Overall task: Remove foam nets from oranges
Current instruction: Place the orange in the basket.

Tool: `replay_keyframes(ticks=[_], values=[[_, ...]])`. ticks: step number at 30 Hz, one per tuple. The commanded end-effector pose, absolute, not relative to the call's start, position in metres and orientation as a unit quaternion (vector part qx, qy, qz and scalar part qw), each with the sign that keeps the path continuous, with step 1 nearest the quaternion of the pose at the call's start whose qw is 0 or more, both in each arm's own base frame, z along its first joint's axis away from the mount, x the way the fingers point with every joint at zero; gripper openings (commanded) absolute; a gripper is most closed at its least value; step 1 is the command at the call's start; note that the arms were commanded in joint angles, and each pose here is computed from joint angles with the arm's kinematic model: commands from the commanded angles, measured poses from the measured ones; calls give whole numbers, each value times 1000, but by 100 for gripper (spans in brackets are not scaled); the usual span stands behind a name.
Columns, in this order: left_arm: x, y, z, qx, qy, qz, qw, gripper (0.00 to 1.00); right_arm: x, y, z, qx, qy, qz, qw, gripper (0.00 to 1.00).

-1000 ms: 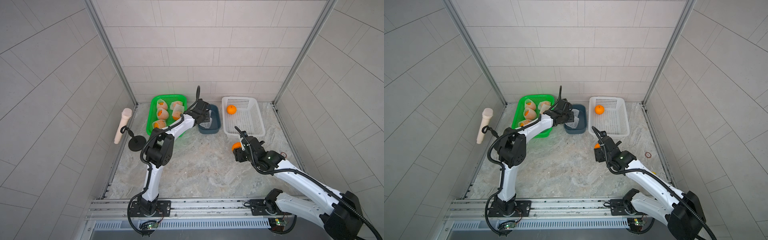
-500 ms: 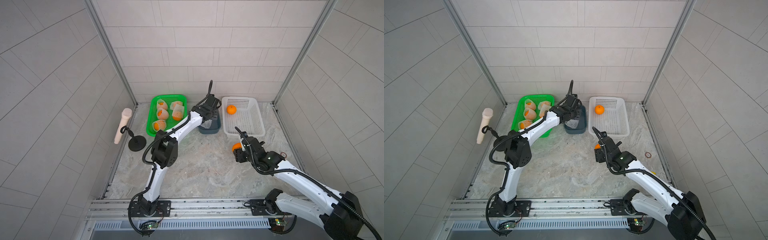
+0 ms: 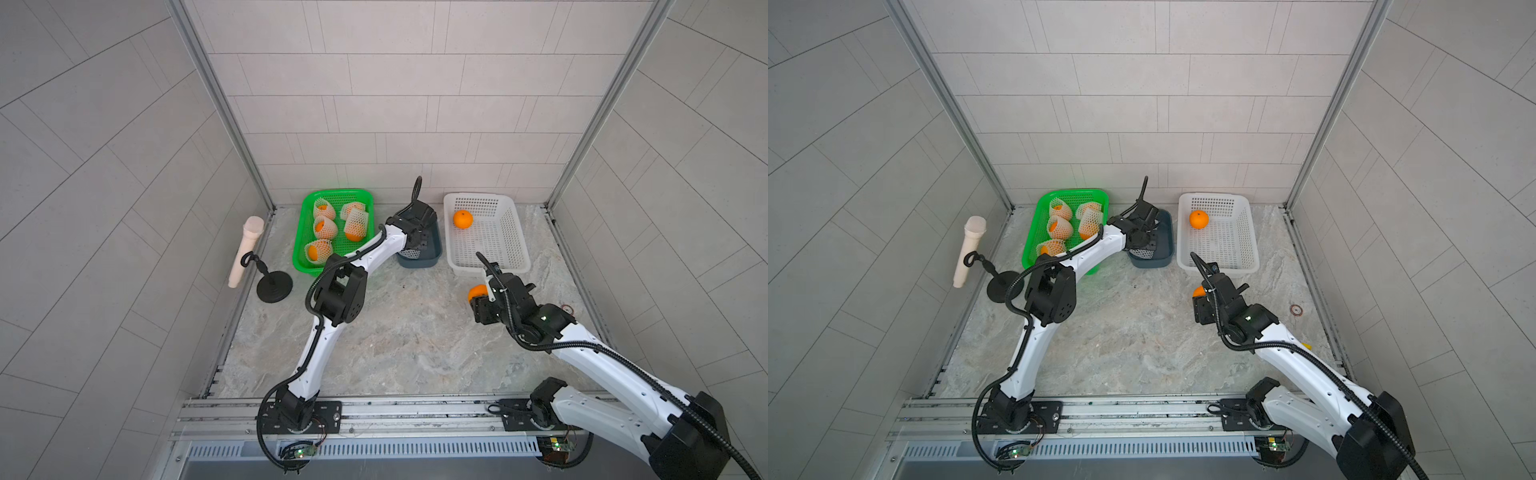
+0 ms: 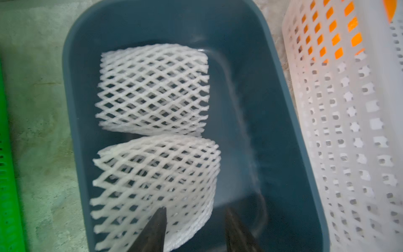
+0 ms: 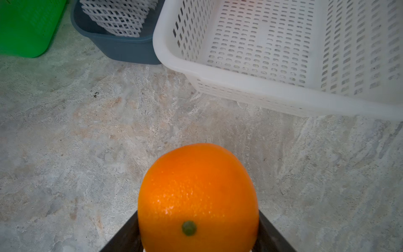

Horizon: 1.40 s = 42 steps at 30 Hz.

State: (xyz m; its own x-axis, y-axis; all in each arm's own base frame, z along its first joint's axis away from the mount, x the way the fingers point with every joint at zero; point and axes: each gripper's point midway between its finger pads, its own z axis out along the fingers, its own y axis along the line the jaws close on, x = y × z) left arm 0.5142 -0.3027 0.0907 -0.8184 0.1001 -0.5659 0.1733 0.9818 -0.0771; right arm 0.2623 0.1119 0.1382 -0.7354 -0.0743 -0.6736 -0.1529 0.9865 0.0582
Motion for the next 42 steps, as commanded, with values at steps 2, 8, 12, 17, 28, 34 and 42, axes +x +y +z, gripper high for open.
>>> replay_keyframes(ticks=[2, 8, 12, 17, 28, 34, 42], values=[[524, -299, 81, 53, 954, -67, 288, 46, 260, 108, 137, -59, 932, 51, 355, 70], [531, -296, 62, 42, 957, -71, 279, 46, 260, 106, 136, -56, 932, 50, 354, 70], [534, -297, 52, 38, 958, -79, 273, 45, 261, 106, 135, -56, 933, 49, 352, 70], [535, -301, 43, 38, 959, -88, 267, 45, 262, 105, 135, -55, 933, 49, 352, 70], [536, -313, 60, 47, 953, -119, 275, 48, 264, 103, 135, -51, 933, 50, 353, 70], [532, -315, 91, 47, 946, -131, 293, 52, 269, 97, 140, -41, 932, 50, 357, 70], [521, -313, 136, 57, 934, -136, 325, 55, 279, 90, 149, -35, 932, 45, 359, 70]])
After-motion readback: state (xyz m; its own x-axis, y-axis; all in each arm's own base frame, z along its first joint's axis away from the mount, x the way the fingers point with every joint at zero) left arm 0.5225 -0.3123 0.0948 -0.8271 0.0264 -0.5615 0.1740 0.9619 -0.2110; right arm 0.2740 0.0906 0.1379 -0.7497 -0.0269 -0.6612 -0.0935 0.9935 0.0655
